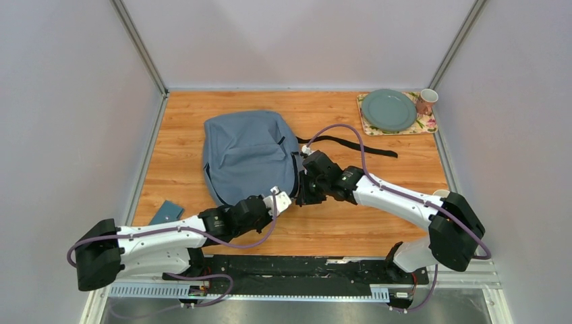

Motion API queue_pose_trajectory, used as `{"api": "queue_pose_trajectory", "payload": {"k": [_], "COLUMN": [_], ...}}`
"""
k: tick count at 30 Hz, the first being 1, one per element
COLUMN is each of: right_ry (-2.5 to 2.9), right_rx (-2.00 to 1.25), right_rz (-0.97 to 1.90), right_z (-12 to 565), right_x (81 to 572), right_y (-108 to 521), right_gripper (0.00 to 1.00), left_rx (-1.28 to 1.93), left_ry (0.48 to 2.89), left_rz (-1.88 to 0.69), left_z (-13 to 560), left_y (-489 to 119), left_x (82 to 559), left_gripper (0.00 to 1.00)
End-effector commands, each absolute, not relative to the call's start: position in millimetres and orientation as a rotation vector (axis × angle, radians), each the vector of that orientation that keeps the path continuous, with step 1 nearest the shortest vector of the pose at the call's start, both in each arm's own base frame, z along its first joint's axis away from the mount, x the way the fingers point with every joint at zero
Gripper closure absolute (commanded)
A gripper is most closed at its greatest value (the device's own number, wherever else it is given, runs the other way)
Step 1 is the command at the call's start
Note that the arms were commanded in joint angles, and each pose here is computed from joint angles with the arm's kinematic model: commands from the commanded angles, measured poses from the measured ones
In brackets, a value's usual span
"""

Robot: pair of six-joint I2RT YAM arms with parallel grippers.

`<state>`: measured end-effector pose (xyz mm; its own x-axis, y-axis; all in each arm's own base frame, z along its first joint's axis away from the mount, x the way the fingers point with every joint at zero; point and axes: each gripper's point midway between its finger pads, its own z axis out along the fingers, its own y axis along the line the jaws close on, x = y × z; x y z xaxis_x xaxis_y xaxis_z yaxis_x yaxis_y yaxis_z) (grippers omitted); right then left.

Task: Pack the student bag
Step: Zip the student bag at the center of the board.

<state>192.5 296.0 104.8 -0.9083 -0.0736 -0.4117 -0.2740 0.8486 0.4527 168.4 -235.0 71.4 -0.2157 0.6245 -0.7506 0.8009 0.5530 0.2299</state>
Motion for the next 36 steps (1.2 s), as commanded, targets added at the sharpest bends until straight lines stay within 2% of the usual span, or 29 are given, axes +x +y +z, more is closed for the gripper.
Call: {"api": "queue_pose_trajectory", "payload": {"k": [1,9,16,23,24,26,27,30,36], "right_ry": [2.562,2.565,2.593,2.58,2.576,2.592,2.593,2.597,2.603], "right_rx": [-0.254,-0.237,-0.2,-0.163,-0.16,-0.178,-0.172,-0.169,-0.166], "right_rz": [0.707,0.629,0.592,0.587,0.595,0.665,0.692,0.755,0.787], "right_z": [130.2,126.0,111.2,109.3,110.2,110.3,111.3,109.9,107.1], "right_x": [211.9,226.6,223.1,223.8,223.7,215.9,214.2,207.1,199.7], "right_y": [298.5,289.2,275.9,271.2,272.5,279.7,282.4,286.2,285.0], "right_gripper": [1.0,1.0,1.0,1.0,1.0,1.0,1.0,1.0,1.0], "left_rx": [1.093,1.035,0.952,0.864,0.846,0.829,0.807,0.774,0.82], "left_ry": [2.027,2.113,2.243,2.256,2.23,2.2,2.164,2.069,1.928], "left_rz": [-0.274,-0.35,-0.271,-0.248,-0.279,-0.33,-0.372,-0.477,-0.615], "left_z": [55.6,50.6,41.9,51.4,57.3,66.0,75.5,103.1,145.0], "left_y": [-208.8,-193.0,-167.9,-160.9,-164.8,-171.5,-177.8,-195.9,-233.4], "left_x": [152.1,131.8,124.0,127.4,129.0,130.0,132.1,137.0,142.1], "left_gripper": [1.0,1.0,1.0,1.0,0.81,0.67,0.51,0.38,0.35]}}
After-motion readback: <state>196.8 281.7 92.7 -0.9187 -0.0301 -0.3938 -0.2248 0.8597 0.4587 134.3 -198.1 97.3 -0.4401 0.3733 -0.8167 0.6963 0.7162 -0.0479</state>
